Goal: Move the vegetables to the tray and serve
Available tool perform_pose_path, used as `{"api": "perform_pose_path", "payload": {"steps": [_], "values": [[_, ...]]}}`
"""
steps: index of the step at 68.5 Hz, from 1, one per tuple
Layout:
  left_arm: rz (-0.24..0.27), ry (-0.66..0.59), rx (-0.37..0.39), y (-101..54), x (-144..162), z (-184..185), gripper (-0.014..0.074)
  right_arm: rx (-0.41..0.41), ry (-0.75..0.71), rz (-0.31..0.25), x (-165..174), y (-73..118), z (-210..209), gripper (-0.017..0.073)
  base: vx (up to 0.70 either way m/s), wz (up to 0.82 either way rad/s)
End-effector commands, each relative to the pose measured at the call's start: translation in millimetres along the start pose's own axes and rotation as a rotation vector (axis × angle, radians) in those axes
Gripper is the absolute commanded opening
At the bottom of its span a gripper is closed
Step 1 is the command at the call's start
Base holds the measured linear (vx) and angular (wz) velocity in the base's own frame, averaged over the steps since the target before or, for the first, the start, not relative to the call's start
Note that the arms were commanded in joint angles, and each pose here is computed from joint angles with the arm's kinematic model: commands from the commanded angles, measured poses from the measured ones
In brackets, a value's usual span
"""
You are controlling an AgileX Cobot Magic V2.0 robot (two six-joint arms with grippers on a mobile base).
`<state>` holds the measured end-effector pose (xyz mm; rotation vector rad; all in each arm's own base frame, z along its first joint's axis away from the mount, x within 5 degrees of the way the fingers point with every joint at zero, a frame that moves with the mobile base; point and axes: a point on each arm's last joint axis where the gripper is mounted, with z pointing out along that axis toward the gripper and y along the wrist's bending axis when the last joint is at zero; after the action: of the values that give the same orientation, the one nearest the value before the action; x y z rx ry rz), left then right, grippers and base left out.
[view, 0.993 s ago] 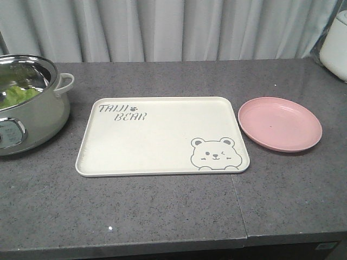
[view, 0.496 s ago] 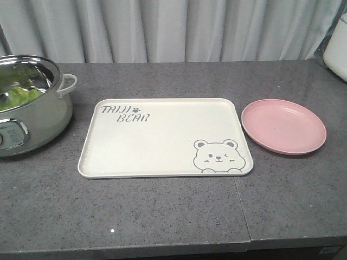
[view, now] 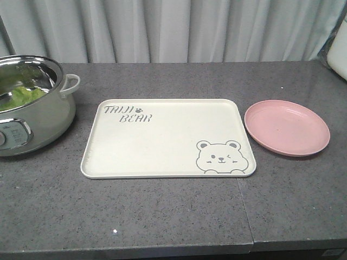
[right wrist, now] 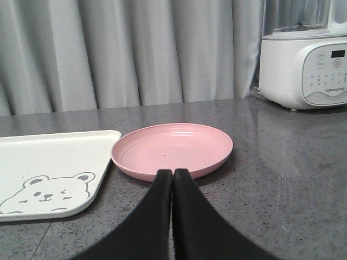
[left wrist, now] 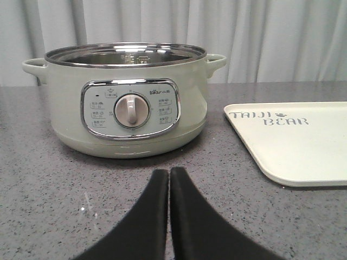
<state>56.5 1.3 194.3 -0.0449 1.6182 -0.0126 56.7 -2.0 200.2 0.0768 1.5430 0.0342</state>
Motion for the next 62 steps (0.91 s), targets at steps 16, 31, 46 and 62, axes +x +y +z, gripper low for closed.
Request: {"api": "perform_pose_path", "payload": {"steps": [16, 31, 46, 62], "values": [[-0.011, -0.064, 0.003, -0.1, 0.2, -0.1, -0.0006, -0.017, -0.064, -0.007, -1.9, 1.4, -0.1, -0.0003, 0.01, 0.03], [-0.011, -0.064, 0.003, -0.1, 0.2, -0.1, -0.0006, -0.017, -0.064, -0.007, -1.9, 1.4, -0.1, -0.0003, 0.0, 0.02], [-0.011, -0.064, 0.003, -0.1, 0.2, -0.1, -0.0006, -0.017, -0.064, -0.007, -1.9, 1.4, -0.1, -0.0003, 0.0, 0.0], [-0.011, -0.064, 0.003, -0.1, 0.2, -0.1, -0.0006, -0.017, -0.064, -0.007, -1.9, 1.4, -0.1, -0.0003, 0.0, 0.0]]}}
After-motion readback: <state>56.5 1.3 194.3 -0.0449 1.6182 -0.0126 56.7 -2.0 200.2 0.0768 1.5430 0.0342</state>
